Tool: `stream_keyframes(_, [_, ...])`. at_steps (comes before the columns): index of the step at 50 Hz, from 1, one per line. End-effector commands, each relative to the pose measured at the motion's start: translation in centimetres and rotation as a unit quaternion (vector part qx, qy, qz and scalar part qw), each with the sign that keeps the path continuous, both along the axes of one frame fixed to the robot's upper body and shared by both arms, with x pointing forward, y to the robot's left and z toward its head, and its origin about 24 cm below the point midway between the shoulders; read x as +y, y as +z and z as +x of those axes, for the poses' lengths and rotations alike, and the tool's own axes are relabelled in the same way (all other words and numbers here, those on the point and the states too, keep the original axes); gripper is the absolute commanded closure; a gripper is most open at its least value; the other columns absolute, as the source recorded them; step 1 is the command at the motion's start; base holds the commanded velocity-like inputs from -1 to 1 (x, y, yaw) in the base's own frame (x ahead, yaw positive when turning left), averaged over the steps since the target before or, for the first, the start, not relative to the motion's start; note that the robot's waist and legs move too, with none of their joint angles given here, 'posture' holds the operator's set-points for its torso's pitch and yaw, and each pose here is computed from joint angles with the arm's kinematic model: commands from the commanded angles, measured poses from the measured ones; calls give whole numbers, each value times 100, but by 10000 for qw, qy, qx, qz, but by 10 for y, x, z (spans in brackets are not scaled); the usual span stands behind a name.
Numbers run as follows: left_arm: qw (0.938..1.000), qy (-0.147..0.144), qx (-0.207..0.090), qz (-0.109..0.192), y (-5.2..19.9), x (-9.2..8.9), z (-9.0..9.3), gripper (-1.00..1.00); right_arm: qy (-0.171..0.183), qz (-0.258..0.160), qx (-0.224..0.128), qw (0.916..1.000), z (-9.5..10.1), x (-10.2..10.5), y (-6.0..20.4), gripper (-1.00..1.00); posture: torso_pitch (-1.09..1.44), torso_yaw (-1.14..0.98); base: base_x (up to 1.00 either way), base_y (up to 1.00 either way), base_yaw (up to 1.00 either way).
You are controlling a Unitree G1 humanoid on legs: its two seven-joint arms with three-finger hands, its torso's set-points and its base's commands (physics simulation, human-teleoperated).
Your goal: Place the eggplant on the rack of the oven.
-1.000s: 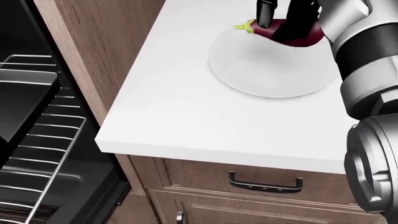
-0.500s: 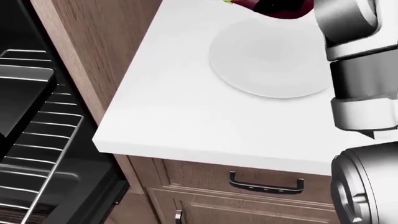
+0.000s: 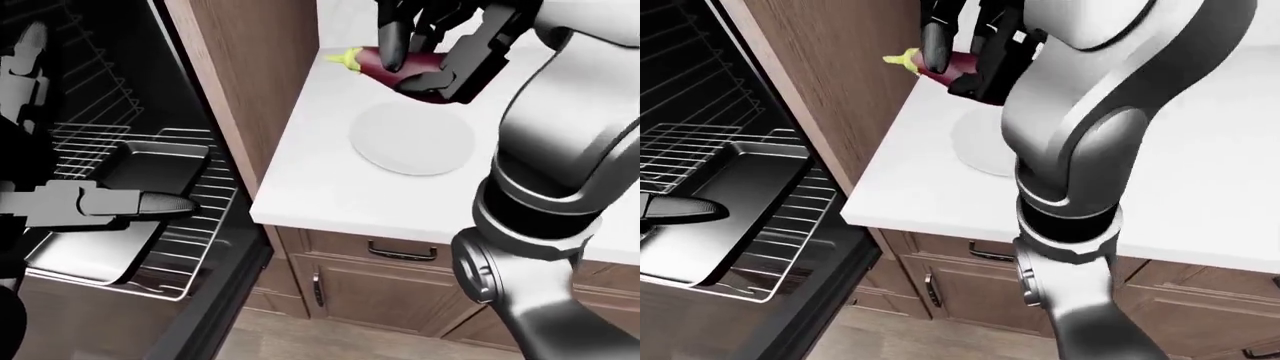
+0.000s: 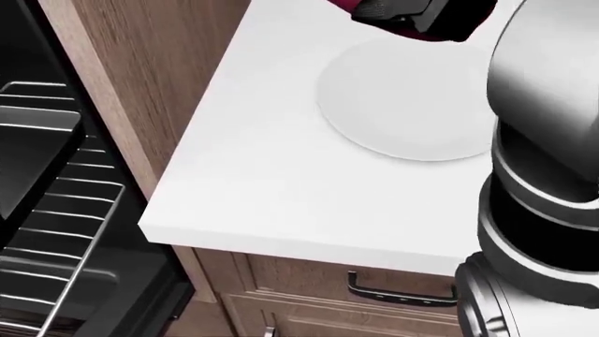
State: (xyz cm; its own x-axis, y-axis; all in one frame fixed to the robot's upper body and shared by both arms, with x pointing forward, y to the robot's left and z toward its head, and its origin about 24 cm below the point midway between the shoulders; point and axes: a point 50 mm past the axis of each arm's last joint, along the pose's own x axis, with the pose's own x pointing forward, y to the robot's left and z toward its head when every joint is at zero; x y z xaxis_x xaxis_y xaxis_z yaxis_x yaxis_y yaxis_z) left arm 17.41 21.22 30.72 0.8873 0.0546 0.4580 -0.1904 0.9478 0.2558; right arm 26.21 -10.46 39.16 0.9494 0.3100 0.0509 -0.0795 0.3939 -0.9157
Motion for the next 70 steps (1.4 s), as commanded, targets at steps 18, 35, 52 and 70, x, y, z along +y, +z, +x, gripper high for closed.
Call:
stream_keyframes(18, [9995, 103, -295, -108, 10, 4, -5, -100, 267, 523, -334, 9977, -44, 8, 15, 71, -3, 7, 0, 0, 0])
stream_keyframes(35, [9996, 98, -273, -43, 9, 3, -6, -100, 468, 536, -279, 9971, -46, 17, 15, 73, -3, 16, 0, 0, 0])
stream_keyframes(52, [9996, 119, -264, -38, 10, 4, -4, -100, 706, 491, -194, 9961, -46, 31, 14, 74, -3, 24, 0, 0, 0])
stream_keyframes(70, [9996, 162, -215, -20, 6, 5, -5, -100, 1121, 253, -351, 9928, -55, 52, 44, 76, -3, 32, 0, 0, 0])
